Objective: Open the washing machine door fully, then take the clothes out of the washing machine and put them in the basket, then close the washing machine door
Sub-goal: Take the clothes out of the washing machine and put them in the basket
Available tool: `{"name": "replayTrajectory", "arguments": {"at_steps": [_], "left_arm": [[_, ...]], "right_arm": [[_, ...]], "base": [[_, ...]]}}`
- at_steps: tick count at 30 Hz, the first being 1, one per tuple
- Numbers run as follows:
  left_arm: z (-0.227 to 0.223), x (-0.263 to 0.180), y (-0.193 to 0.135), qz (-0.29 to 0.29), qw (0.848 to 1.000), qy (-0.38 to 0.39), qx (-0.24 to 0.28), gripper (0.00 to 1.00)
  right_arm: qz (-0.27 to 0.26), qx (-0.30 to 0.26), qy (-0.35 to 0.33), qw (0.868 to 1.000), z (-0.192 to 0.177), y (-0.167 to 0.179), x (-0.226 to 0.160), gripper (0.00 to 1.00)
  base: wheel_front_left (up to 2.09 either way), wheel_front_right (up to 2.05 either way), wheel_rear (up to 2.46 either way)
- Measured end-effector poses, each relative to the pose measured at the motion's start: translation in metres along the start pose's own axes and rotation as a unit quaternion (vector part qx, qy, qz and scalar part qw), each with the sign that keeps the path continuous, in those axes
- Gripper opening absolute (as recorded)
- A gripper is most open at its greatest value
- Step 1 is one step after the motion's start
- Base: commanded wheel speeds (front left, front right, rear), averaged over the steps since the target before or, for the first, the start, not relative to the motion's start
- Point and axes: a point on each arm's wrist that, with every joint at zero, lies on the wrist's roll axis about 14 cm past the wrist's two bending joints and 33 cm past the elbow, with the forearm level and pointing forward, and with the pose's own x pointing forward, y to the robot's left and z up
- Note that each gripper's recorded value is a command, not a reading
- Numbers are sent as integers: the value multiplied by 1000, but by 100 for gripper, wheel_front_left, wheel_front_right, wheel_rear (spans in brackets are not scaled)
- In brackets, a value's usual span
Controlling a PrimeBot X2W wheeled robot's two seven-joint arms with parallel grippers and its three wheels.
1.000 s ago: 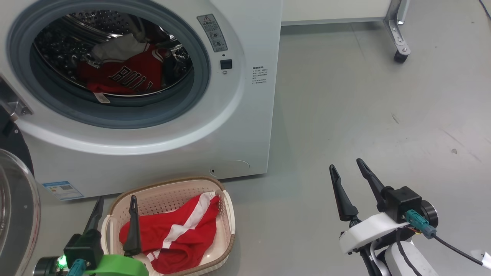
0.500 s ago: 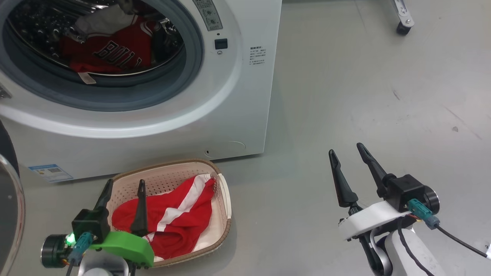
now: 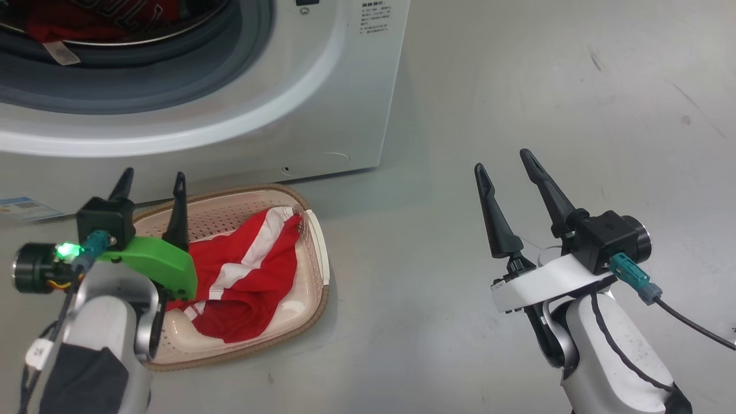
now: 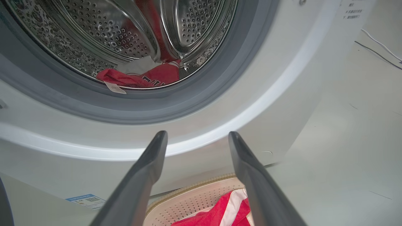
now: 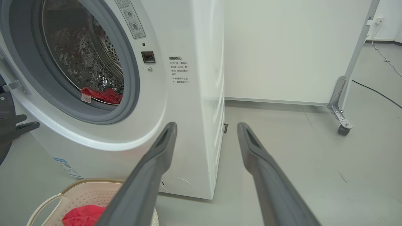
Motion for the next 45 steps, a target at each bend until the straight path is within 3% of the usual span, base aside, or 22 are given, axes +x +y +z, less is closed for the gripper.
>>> {"name": "replayTrajectory", "arguments": {"at_steps": [11, 20, 36, 45], "left_arm": [[-4, 81, 25, -5, 998, 49, 32, 100], [11, 141, 50, 12, 998, 33, 53, 100], [21, 212, 71, 23, 990, 28, 139, 100], [20, 229, 87, 30, 986, 47, 154, 100]], "right_arm": [[-21, 18, 14, 1000, -19, -20, 23, 100], [-35, 23, 31, 999, -36, -35, 35, 100], [-80, 13, 68, 994, -61, -65, 28, 100], [-85, 7, 74, 994, -65, -69, 30, 100]], "base": [[0, 0, 0], [0, 0, 0], [0, 0, 0], [0, 0, 0]]}}
